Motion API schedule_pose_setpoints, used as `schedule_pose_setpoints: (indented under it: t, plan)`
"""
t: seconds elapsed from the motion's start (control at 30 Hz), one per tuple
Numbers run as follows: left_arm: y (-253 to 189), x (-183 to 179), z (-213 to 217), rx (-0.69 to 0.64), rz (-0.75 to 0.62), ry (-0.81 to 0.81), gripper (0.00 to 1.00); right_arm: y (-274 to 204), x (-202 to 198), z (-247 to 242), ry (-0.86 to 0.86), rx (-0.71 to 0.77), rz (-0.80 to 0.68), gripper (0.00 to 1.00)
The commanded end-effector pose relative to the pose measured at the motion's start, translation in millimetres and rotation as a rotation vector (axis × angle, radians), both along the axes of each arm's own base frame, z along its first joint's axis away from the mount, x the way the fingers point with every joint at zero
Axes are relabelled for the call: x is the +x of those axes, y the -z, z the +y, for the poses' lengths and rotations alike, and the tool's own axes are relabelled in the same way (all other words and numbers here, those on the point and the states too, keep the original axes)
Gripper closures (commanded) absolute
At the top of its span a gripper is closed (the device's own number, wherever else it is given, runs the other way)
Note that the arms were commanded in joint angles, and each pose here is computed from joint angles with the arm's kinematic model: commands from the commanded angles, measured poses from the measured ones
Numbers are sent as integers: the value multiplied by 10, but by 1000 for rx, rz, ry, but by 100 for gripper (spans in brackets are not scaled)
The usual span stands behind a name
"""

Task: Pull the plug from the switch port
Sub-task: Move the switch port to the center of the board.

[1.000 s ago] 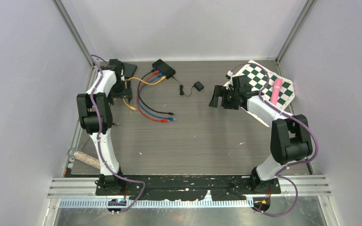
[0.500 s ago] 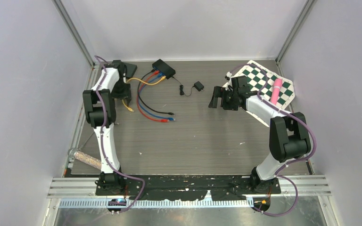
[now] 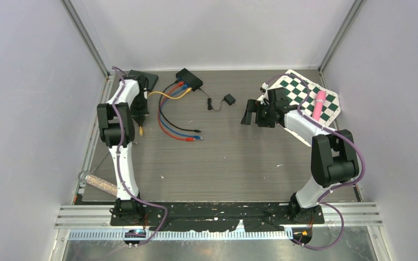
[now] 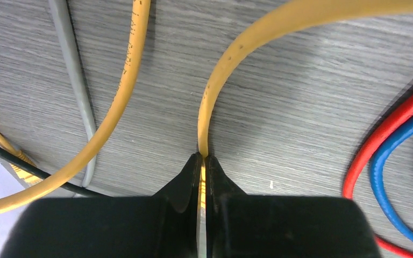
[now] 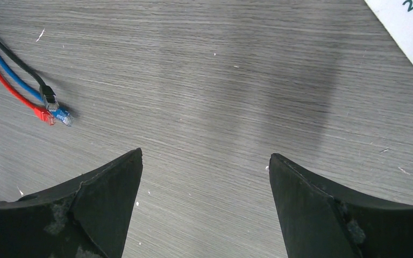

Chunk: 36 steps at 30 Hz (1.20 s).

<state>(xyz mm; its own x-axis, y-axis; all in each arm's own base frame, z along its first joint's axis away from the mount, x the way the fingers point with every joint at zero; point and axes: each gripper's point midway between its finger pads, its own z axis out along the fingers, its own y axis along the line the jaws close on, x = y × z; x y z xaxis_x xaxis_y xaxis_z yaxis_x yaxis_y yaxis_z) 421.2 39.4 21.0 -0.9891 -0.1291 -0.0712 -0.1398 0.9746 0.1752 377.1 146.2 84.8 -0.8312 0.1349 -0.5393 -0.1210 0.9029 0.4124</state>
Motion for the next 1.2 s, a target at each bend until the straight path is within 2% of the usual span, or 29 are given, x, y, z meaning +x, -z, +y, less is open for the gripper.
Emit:
schedule_pose_setpoints:
  t: [0.0, 0.23, 0.4, 0.5, 0.63, 0.7, 0.87, 1.1, 1.13, 1.17]
  plan:
    - [-180, -47, -33, 23, -24, 31, 100, -214, 105, 19, 3, 23, -70, 6]
    - [-604, -200, -160, -41, -178, 11, 100, -225, 115, 36, 0, 34, -72, 6]
    - [-701, -477, -711, -153, -233, 50, 100, -211, 115, 86, -15, 59, -70, 6]
    - [-609, -666, -1027, -203, -263, 63, 100, -200, 63, 177, -62, 104, -77, 6]
    - [-422, -879, -1420, -269, -303, 33, 100, -345, -91, 485, -205, 281, -91, 6]
    - [-333, -978, -1630, -305, -303, 55, 100, -402, -115, 542, -244, 296, -95, 6]
    - [-56, -1223, -2022, -320, -283, 101, 100, -347, -264, 706, -311, 217, -72, 7]
    - [156, -1790, -2608, -463, -228, 233, 100, -273, -346, 926, -315, 139, -89, 8]
    - [143, -1833, -2628, -462, -237, 242, 96, -274, -331, 958, -315, 140, -95, 8]
    - [127, -1867, -2644, -466, -246, 248, 85, -281, -329, 995, -319, 144, -97, 8]
